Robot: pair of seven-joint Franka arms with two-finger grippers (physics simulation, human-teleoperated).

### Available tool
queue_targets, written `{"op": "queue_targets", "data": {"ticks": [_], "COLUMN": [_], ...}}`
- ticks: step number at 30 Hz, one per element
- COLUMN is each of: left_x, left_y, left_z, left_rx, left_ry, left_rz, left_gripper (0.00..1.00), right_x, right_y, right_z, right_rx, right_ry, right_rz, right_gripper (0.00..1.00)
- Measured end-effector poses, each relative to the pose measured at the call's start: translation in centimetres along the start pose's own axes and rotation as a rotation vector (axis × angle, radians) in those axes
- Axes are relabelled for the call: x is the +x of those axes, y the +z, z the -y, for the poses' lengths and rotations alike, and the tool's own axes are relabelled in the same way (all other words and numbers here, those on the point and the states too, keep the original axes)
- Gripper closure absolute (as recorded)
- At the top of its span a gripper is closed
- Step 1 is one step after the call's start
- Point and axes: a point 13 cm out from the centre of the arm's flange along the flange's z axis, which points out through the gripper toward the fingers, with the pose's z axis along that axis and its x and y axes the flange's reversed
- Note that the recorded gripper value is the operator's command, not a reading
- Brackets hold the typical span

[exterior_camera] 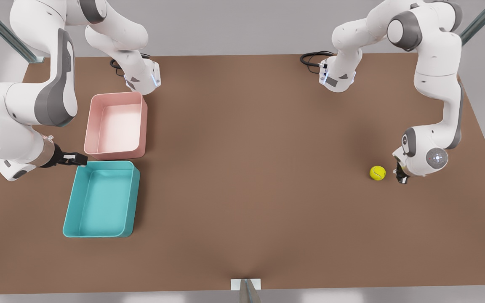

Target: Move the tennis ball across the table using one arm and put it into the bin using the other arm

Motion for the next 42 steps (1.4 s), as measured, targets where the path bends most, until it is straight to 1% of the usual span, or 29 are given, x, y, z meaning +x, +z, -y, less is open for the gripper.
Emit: {"op": "queue_targets", "data": {"ticks": [2,3,5,6,7,8,9,10,11,12,13,14,16,18,21,26,34,42], "left_x": [-3.8,-7.4,-17.5,-23.1,-26.7,-27.5,-27.2,-25.4,-22.4,-17.0,-12.9,-12.3,-13.3,-13.3,-13.4,-14.0,-14.9,-15.0], "left_y": [-0.5,-0.7,-4.1,-7.1,-9.6,-11.3,-12.7,-15.3,-20.1,-27.0,-34.4,-39.5,-43.7,-44.9,-44.5,-43.1,-42.5,-42.5], "left_z": [-1.7,-3.1,-6.1,-7.4,-8.1,-8.6,-9.1,-10.4,-12.4,-13.4,-12.8,-11.0,-8.2,-5.8,-3.4,-1.8,-1.4,-1.4], "left_rx": [-0.007,-0.012,-0.056,-0.092,-0.113,-0.119,-0.119,-0.139,-0.186,-0.256,-0.315,-0.326,-0.272,-0.193,-0.081,0.04,0.116,0.136], "left_ry": [0.039,0.067,0.101,0.074,0.015,-0.077,-0.168,-0.236,-0.302,-0.429,-0.552,-0.624,-0.744,-0.879,-1.045,-1.256,-1.505,-1.669], "left_rz": [0.003,0.011,0.033,0.075,0.126,0.174,0.21,0.211,0.193,0.199,0.215,0.222,0.221,0.225,0.212,0.174,0.17,0.169], "left_gripper": [0.79,0.79,0.79,0.79,0.79,0.79,0.73,0.19,0.0,0.0,0.0,0.0,0.0,0.0,0.0,0.0,0.0,0.0], "right_x": [0.0,0.0,0.0,0.0,0.0,0.0,0.0,0.0,-0.2,-0.8,-1.4,-1.8,-2.1,-2.4,-1.7,0.1,1.0,1.7], "right_y": [0.0,0.1,0.1,0.1,0.1,0.1,0.1,0.1,0.6,2.1,4.1,6.3,10.3,14.1,18.6,22.3,26.0,28.4], "right_z": [0.0,0.1,0.1,0.1,0.1,0.0,0.0,-0.1,-0.5,-1.9,-4.6,-8.3,-14.5,-17.6,-20.1,-21.3,-21.3,-19.7], "right_rx": [-0.001,-0.001,-0.001,0.0,0.0,0.0,0.0,0.0,0.001,0.002,-0.001,-0.006,-0.009,-0.02,-0.033,-0.047,-0.067,-0.077], "right_ry": [0.001,0.001,0.002,0.002,0.001,0.001,0.0,-0.001,-0.008,-0.03,-0.07,-0.118,-0.193,-0.215,-0.217,-0.191,-0.13,-0.088], "right_rz": [-0.001,-0.001,-0.001,-0.001,-0.001,-0.001,-0.001,-0.002,-0.01,-0.029,-0.053,-0.075,-0.1,-0.112,-0.108,-0.045,0.048,0.114], "right_gripper": [0.0,0.0,0.0,0.0,0.0,0.0,0.0,0.0,0.0,0.0,0.0,0.0,0.0,0.0,0.0,0.0,0.0,0.0]}}
